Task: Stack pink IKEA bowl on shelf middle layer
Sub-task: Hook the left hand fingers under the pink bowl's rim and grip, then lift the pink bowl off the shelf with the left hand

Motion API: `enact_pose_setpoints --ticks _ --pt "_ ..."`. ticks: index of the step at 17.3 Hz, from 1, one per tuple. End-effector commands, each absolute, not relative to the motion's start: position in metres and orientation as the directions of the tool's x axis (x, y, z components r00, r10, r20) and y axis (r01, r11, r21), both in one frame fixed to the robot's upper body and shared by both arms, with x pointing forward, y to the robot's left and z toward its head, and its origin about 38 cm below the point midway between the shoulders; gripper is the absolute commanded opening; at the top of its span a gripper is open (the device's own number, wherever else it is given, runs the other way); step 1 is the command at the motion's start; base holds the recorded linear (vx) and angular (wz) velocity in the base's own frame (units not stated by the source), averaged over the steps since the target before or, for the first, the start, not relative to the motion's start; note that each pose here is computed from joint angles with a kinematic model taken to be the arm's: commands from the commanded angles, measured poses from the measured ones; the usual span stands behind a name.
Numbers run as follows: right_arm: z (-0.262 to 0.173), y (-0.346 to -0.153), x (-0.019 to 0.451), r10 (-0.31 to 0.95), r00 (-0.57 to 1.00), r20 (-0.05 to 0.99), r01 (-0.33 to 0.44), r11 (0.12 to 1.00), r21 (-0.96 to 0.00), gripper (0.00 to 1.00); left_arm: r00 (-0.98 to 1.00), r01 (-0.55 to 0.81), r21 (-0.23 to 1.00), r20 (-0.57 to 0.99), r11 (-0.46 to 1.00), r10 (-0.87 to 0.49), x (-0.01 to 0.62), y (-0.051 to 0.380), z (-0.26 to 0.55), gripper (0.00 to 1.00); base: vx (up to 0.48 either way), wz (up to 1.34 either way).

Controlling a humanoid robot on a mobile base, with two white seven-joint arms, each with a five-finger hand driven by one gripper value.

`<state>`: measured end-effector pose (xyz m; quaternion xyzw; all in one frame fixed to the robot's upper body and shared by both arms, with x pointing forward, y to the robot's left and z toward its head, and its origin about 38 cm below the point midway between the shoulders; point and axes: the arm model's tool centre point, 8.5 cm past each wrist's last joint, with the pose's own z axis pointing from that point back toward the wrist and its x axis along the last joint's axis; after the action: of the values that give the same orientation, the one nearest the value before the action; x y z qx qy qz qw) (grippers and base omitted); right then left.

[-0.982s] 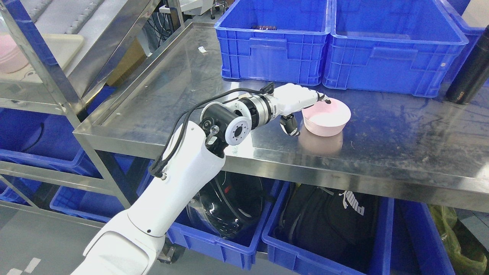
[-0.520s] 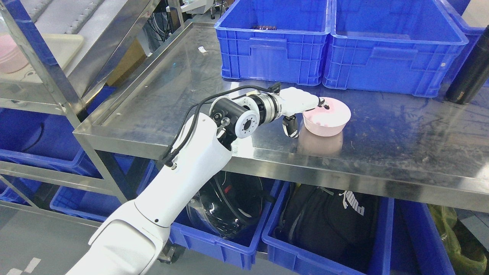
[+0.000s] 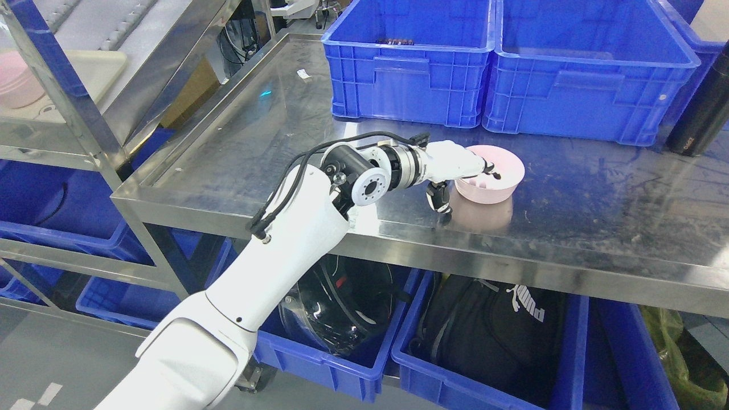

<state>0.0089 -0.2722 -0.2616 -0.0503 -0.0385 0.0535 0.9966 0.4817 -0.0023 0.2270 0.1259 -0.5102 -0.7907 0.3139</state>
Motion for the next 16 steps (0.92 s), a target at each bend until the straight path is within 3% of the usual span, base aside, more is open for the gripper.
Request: enact_pose_setpoints --ticks 1,7,10,16 --pt "-0.261 -0.283 0.013 0.113 0.99 0.084 -0.102 0.987 -0.123 1.0 -0.768 0.406 0.857 0.131 -0.318 -0.626 0.49 0.007 0.205 0.66 0.001 0.02" --pt "-0.261 -0.283 0.013 0.113 0.99 0.084 -0.102 0.987 -0.123 1.0 -0.842 0.332 0.878 0.111 -0.345 -0.528 0.491 0.012 0.203 0.05 0.0 0.0" --pt "-0.261 -0.283 0.013 0.113 0.99 0.084 -0.102 0.987 -0.123 1.0 -0.84 0.289 0.916 0.103 -0.279 -0.533 0.5 0.02 0.232 0.0 0.0 0.0" --pt "-0.261 -0.283 0.012 0.113 0.99 0.083 -0.102 0.987 -0.123 1.0 -0.869 0.058 0.998 0.054 0.006 -0.492 0.495 0.049 0.314 0.01 0.001 0.0"
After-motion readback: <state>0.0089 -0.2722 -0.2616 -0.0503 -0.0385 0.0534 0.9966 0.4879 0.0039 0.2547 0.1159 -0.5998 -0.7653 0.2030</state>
